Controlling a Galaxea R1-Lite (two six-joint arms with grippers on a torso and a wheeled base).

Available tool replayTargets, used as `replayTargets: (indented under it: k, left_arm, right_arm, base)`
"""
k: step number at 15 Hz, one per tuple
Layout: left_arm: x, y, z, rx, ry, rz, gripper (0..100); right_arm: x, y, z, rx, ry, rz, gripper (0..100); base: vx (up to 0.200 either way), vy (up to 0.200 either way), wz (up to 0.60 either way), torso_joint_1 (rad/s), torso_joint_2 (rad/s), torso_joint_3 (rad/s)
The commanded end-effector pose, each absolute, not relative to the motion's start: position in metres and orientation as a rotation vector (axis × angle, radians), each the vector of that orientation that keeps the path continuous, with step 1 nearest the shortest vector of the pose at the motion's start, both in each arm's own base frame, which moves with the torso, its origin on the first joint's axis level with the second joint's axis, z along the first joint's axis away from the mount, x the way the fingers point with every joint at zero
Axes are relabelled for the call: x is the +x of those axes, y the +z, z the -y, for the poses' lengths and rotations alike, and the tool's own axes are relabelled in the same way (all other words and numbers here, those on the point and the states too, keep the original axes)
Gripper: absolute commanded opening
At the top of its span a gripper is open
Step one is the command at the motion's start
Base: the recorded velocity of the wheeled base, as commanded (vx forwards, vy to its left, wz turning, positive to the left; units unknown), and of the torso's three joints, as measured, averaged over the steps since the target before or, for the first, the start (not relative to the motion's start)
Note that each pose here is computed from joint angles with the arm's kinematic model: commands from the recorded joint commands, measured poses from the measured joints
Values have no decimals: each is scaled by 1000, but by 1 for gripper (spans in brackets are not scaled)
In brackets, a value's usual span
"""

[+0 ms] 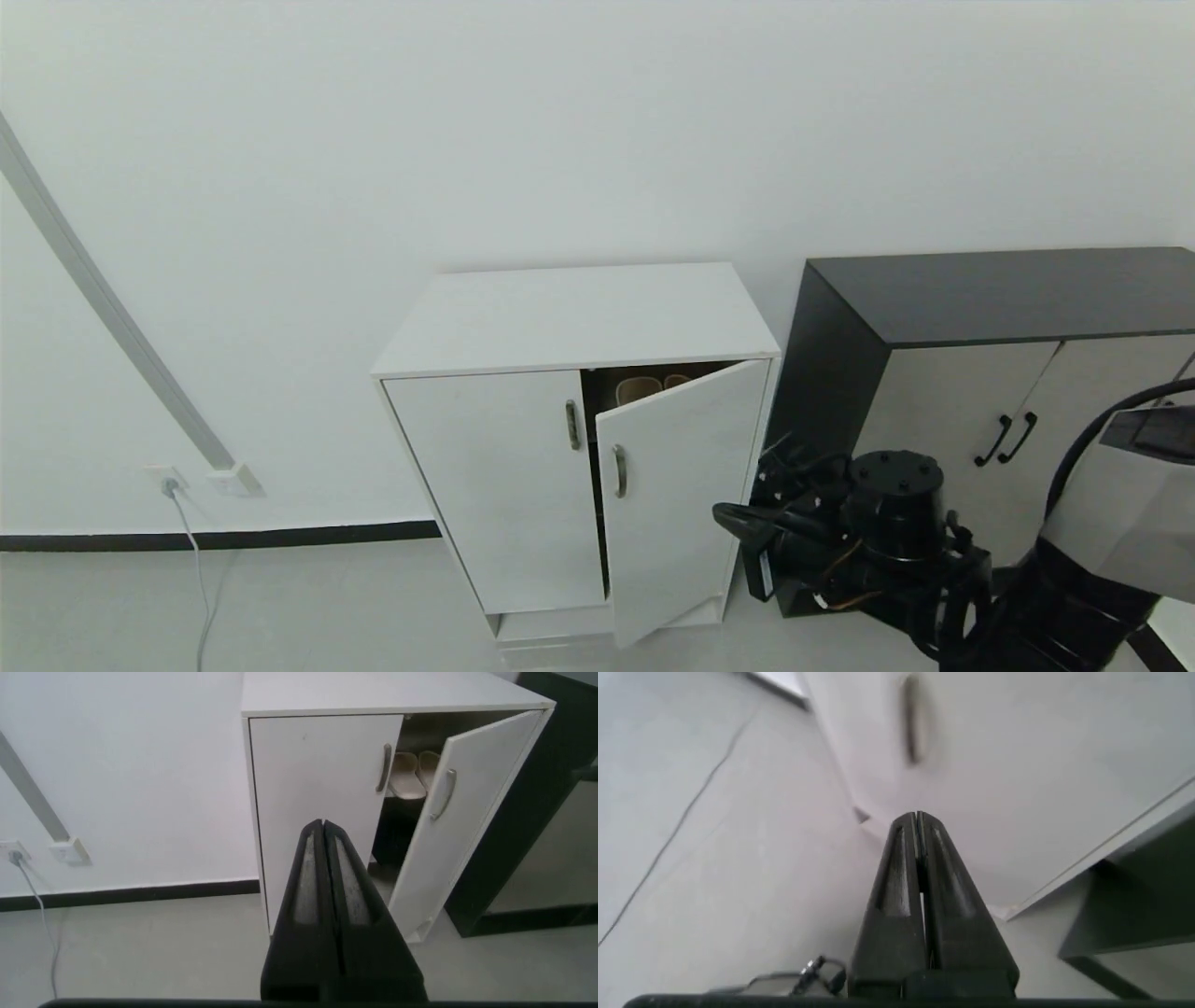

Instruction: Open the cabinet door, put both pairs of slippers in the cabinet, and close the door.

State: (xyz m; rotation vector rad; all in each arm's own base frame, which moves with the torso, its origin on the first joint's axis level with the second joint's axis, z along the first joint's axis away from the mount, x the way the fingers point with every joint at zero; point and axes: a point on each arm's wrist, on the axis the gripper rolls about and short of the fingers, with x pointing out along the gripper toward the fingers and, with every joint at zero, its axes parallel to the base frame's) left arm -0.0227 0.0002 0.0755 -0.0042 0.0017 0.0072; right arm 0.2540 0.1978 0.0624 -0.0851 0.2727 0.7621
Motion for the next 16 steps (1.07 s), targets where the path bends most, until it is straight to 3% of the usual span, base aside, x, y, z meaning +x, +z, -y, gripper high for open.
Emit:
replayTargets:
  k: [1,11,16]
  left_arm:
    - [-23,76,0,-5,8,-2,0]
    - [-23,76,0,-5,8,-2,0]
    - [-23,76,0,-8,8,-2,0]
  right_arm:
    - [234,57,-191,-118,801,-295,0]
    - [229,38,-203,-157,837,-323,0]
    - [246,25,-222,-148,843,-288,0]
  base:
    - [0,0,0,0,0,0]
    - [180,0,0,5,1,4]
    - [0,0,0,0,0,0]
